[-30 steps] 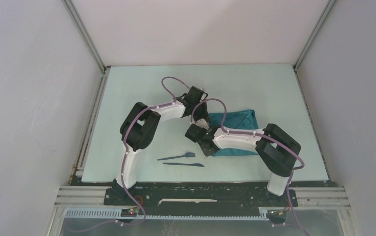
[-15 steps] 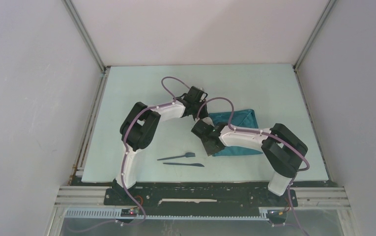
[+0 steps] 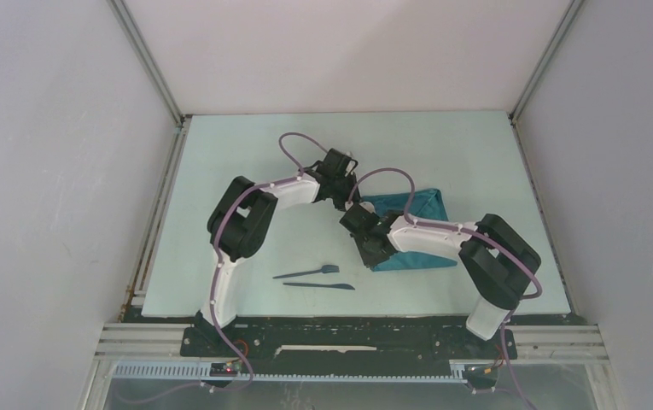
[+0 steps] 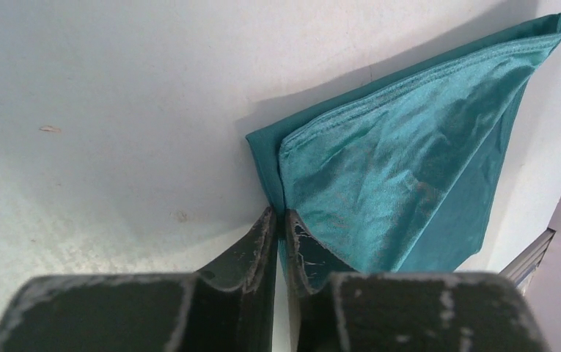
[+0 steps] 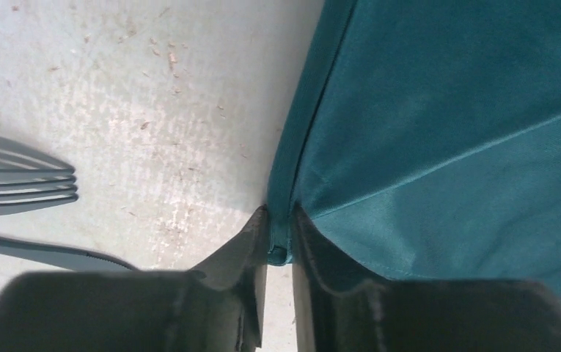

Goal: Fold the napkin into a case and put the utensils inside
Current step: Pick up the upper triangle-folded napkin from the center of the board.

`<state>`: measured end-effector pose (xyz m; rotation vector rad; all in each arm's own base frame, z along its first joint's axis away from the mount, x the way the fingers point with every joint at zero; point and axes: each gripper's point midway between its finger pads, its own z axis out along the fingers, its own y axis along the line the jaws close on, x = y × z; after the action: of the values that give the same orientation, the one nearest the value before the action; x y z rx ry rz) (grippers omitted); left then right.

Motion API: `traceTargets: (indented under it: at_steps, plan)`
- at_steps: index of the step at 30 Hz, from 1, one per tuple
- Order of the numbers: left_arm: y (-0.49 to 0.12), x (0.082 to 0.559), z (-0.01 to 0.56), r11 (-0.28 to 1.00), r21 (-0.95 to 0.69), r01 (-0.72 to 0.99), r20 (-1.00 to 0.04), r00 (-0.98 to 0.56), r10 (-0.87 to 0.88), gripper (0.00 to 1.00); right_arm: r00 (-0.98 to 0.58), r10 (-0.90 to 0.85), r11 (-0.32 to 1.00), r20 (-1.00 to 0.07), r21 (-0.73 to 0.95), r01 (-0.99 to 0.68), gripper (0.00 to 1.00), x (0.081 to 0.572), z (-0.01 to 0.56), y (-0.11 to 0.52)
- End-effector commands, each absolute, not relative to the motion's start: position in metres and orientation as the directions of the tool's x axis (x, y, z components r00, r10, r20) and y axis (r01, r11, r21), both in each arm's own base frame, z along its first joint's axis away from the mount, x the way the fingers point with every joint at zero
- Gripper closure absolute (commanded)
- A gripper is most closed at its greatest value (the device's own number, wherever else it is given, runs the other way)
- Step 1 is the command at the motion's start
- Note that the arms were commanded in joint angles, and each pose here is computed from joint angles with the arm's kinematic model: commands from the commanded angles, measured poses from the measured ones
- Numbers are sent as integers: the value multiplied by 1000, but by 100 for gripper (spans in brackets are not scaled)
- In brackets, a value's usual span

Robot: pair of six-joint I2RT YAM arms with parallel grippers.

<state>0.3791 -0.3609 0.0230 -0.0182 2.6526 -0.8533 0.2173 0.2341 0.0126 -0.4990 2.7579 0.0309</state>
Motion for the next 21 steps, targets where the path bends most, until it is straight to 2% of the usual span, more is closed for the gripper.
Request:
traceTargets:
  at_steps: [1,4,9,12,15,18,21]
  plan:
    - [-352,388,37,804,-579,133,-359,-927,-106,80,-901,-335,941,-275,-61,-332,83,204,-14,216]
    - [-345,396,61,781,-604,157,-395,-911,-122,65,-887,-320,945,-332,-49,-323,100,212,-8,217]
    - [-328,401,99,720,-678,148,-405,-893,-198,39,-848,-291,930,-443,76,-359,100,223,23,234]
    - [-314,395,110,682,-724,105,-378,-887,-265,25,-854,-232,916,-467,191,-353,100,227,43,240]
    - [-312,389,116,602,-796,62,-328,-880,-344,20,-862,-160,898,-481,291,-330,100,231,62,238]
    - [-320,371,108,467,-884,-27,-194,-887,-418,19,-873,-113,879,-475,361,-311,100,231,70,235]
    - [-334,362,103,358,-931,-71,-109,-882,-458,14,-879,-87,865,-469,402,-301,100,231,74,231]
